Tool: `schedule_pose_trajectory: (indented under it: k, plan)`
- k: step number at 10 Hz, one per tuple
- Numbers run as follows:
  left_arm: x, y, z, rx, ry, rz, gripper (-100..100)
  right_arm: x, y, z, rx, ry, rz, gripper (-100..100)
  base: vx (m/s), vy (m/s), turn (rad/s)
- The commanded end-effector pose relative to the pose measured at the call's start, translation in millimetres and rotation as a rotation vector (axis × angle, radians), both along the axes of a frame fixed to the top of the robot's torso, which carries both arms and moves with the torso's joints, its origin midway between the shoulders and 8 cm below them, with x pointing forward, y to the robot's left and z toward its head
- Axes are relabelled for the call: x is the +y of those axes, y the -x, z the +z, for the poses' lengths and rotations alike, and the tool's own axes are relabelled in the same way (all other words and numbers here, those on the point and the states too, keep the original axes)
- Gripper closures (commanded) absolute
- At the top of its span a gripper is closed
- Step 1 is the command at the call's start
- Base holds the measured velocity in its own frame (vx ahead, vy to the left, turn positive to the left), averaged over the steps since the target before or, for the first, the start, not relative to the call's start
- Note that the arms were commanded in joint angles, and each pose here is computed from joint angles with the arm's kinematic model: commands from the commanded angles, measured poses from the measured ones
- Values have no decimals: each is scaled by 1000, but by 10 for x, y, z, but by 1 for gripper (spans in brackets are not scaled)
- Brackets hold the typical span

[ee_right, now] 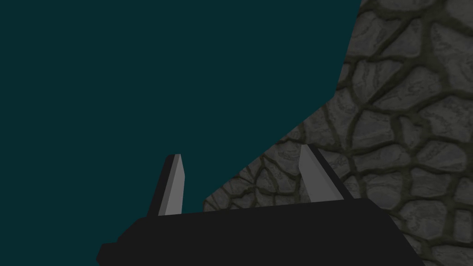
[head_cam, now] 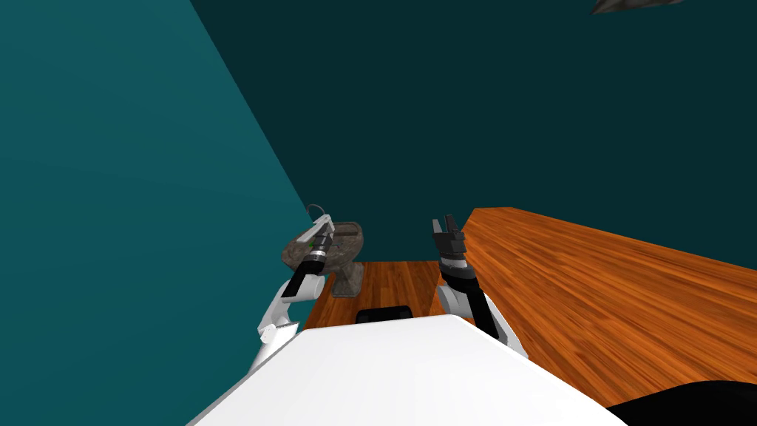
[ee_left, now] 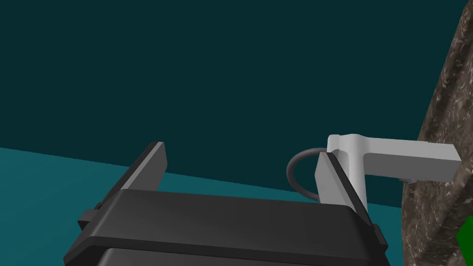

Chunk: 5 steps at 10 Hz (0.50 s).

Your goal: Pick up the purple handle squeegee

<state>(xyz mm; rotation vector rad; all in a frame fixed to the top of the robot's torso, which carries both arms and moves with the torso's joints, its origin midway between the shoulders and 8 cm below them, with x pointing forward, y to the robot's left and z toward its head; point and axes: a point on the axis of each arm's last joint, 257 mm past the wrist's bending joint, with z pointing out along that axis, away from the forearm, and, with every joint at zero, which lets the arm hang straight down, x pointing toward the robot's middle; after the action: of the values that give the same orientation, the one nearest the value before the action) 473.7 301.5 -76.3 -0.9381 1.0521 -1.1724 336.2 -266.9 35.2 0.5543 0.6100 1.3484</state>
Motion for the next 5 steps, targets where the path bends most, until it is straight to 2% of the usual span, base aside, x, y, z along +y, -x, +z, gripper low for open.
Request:
schedule_pose_trajectory:
  k: [1,2,5]
  plan:
    - [25,-29,-48,25,-2,4,-100,0,0,0,0,0,0,0,3,-15,6]
    - [65,-126,-153,66,-17,12,-100,0,0,0,0,0,0,0,15,-35,-40]
    - [126,-234,-371,152,-29,26,-100,0,0,0,0,0,0,0,11,-33,-26]
